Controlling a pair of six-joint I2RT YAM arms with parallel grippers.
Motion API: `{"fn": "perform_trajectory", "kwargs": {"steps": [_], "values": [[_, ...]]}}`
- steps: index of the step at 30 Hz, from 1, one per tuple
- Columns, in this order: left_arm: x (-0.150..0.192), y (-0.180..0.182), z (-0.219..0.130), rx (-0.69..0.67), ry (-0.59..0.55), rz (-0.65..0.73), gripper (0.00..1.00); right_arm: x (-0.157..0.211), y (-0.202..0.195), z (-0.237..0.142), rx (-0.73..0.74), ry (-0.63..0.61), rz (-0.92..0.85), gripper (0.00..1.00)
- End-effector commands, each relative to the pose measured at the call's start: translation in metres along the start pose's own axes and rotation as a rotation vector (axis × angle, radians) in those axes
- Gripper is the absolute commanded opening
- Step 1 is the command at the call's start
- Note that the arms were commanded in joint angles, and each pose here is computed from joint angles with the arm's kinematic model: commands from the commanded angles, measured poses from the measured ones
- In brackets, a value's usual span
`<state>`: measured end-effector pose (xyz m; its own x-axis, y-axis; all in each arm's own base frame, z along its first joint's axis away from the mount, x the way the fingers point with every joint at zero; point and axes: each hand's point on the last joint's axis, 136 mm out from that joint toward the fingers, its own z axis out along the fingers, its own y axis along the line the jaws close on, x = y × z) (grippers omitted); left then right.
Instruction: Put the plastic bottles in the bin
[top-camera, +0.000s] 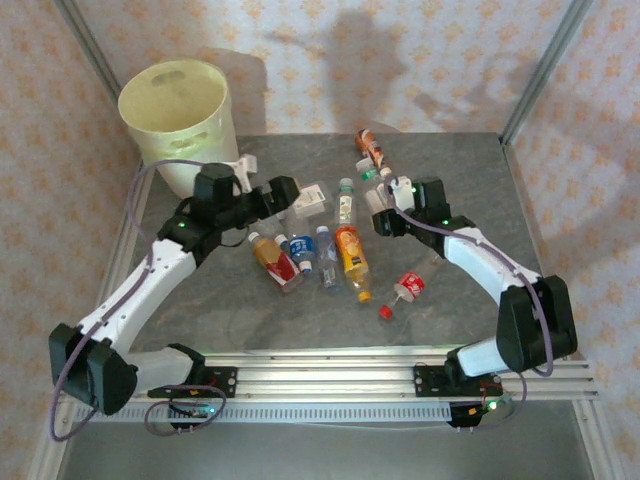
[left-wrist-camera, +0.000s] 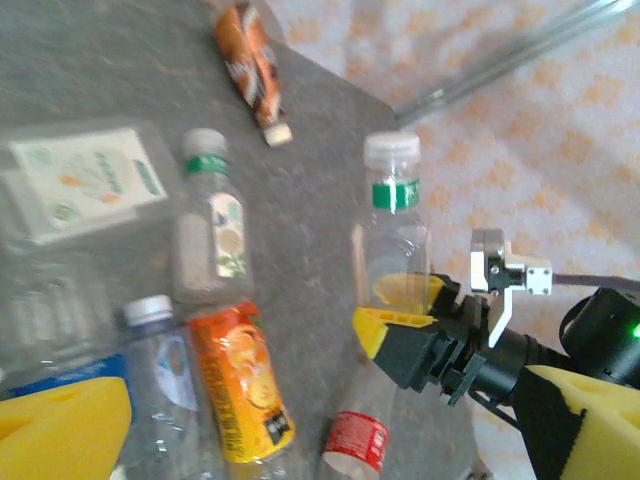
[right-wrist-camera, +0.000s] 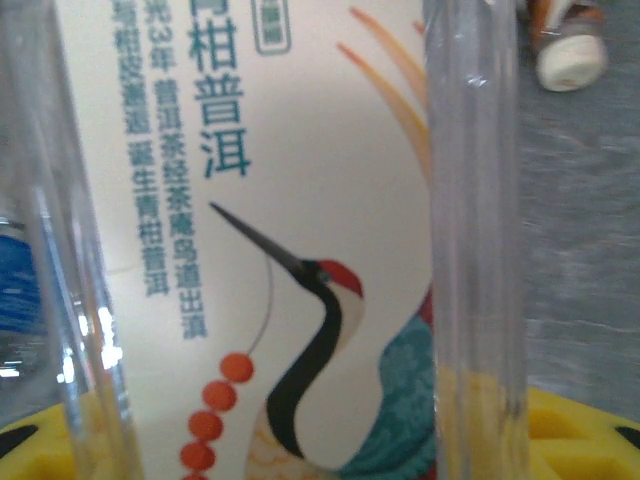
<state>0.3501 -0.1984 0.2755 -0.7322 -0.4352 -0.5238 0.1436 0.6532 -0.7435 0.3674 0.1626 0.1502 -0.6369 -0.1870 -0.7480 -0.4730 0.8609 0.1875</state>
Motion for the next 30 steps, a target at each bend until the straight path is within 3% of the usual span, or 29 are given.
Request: {"fn": "perform_trajectory", "kwargs": {"steps": [1,9,15,18,22,30], "values": [[0.006,-0.023,0.022,0.091,0.002,0.012,1.0,-0.031,0.041,-0.011,-0.183,-0.148,0.097,0.43],[0.025,-0.046,0.06,0.08,0.06,0.065,1.0,-0.031,0.095,-0.013,-0.346,-0.141,0.078,0.43],[0.031,-0.046,0.074,0.093,0.07,0.009,1.0,-0.03,0.123,-0.015,-0.41,-0.133,0.051,0.43],[0.035,-0.031,0.078,0.018,0.082,-0.018,1.0,-0.032,0.135,-0.019,-0.433,-0.144,0.027,0.43],[0.032,-0.03,0.078,0.018,0.052,-0.039,0.96,-0.034,0.142,-0.022,-0.444,-0.152,0.01,0.43],[0.049,-0.029,0.084,-0.07,0.132,0.044,0.86,-0.04,0.152,-0.028,-0.461,-0.135,-0.009,0.44]]}}
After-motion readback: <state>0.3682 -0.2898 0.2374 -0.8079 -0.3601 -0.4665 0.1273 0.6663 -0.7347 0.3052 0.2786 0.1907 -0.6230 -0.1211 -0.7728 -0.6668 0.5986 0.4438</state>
